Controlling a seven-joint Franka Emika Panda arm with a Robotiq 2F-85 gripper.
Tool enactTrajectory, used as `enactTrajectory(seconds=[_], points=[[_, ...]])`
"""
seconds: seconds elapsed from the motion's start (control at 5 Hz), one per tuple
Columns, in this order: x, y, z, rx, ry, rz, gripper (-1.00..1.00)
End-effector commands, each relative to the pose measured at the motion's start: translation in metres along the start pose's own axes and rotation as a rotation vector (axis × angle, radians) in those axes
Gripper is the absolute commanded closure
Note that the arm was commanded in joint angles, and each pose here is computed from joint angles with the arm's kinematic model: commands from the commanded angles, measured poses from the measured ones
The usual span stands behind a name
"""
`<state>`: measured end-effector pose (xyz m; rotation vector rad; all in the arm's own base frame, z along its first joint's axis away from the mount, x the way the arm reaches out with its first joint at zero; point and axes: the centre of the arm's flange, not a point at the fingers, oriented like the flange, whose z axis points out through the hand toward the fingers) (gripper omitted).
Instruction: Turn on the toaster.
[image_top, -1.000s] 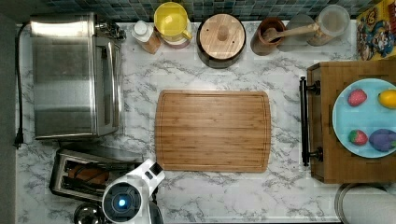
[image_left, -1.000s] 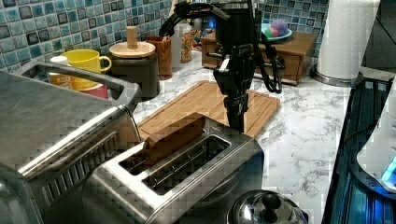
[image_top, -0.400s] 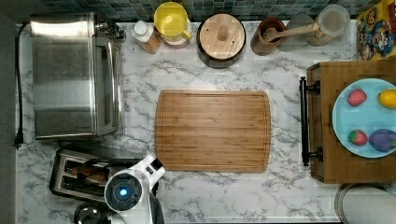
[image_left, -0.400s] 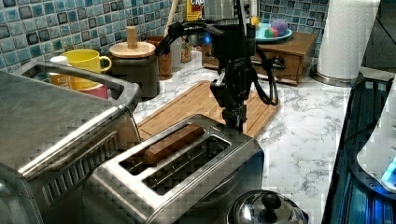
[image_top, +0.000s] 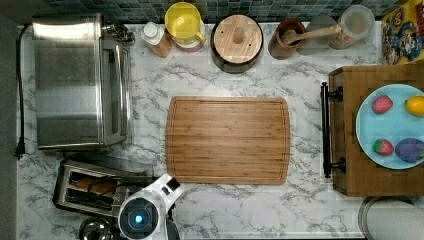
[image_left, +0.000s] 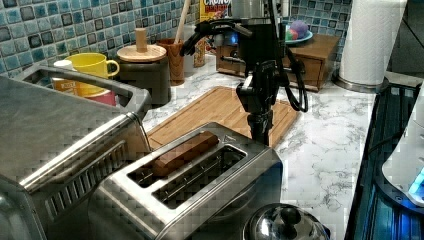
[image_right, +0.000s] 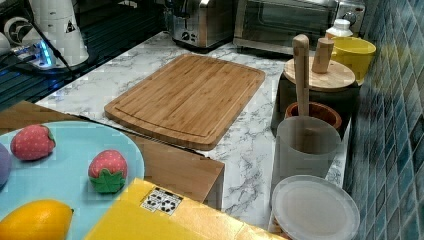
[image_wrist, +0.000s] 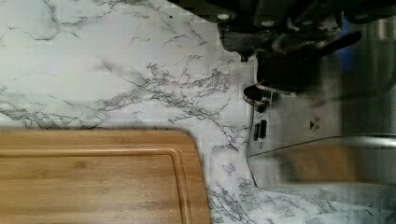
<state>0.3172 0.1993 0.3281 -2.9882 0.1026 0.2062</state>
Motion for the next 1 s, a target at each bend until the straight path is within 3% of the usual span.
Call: enactTrajectory(seconds=[0.2,0.6,0.8,1.0], points=[[-0.041,-0.024,0.072,0.04,-0.1,0.012,1.0],[-0.033,-0.047,0.095,0.082,-0.089,-0.015,1.0],[-0.028,-0.053,0.108,0.065,-0.139,-0.005,1.0],[-0.018,-0.057,0.096,0.071,-0.086,0.008,1.0]])
